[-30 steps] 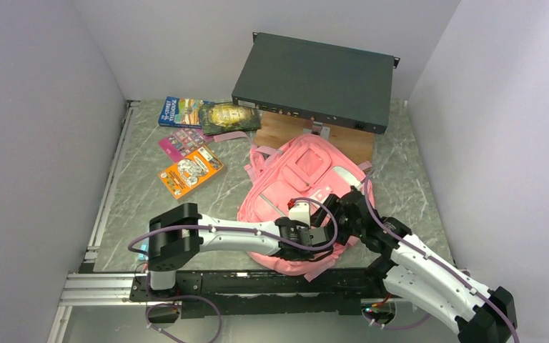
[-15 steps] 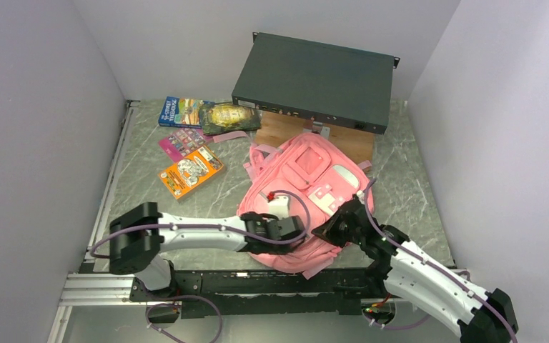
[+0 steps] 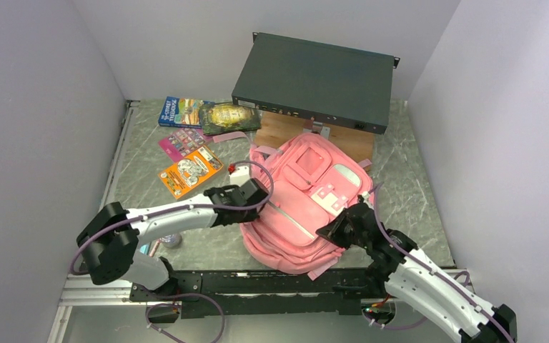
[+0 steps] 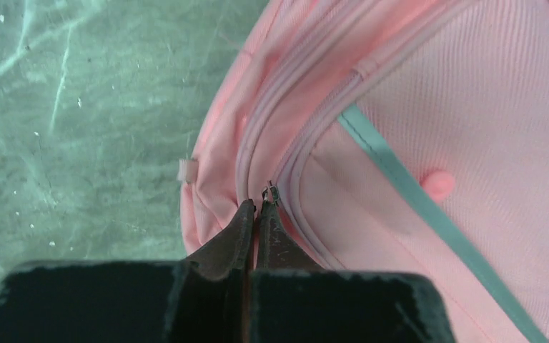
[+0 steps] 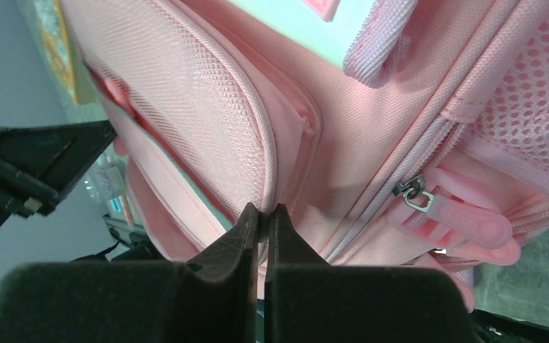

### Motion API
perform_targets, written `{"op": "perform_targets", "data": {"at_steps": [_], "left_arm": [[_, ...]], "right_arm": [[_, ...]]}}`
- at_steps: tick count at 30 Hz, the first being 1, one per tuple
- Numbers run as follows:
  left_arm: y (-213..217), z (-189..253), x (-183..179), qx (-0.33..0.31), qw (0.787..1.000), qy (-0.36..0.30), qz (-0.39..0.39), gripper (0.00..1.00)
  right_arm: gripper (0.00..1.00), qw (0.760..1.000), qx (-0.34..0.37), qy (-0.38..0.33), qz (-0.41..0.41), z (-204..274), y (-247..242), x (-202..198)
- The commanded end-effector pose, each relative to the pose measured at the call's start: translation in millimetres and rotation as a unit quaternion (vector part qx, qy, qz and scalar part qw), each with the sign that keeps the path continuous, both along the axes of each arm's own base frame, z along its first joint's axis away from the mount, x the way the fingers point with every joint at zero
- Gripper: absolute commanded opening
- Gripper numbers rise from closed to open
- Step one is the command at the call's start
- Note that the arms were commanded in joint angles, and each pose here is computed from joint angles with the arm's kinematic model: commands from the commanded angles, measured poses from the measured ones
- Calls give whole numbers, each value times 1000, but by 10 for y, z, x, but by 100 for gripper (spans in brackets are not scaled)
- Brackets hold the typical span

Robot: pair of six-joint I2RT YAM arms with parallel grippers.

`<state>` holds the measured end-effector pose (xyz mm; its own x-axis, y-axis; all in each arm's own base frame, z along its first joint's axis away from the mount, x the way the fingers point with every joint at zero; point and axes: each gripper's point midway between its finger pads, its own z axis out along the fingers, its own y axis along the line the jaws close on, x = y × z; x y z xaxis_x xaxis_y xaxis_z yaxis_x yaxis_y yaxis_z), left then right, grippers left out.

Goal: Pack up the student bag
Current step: Unzip the student bag at the center of the board, then pick up the stationery from the center of the board.

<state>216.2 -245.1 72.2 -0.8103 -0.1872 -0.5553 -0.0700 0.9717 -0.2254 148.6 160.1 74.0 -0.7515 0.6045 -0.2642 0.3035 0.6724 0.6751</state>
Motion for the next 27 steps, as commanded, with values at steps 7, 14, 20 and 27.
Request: {"op": "perform_targets", "data": {"at_steps": [7, 14, 20, 27], "left_arm": [[371, 366, 731, 45, 995, -91, -20, 0], [338, 468, 1087, 89, 989, -104, -47, 0], [-1, 410, 1146, 41, 988, -83, -127, 0], [-34, 463, 986, -14, 985, -89, -147, 7]], "right_arm": [[0, 998, -54, -11, 7, -107, -200, -53], [0, 996, -80, -29, -2, -52, -311, -20], [0, 990, -124, -62, 14, 94, -361, 112], [43, 980, -163, -113, 33, 474, -412, 246]]}}
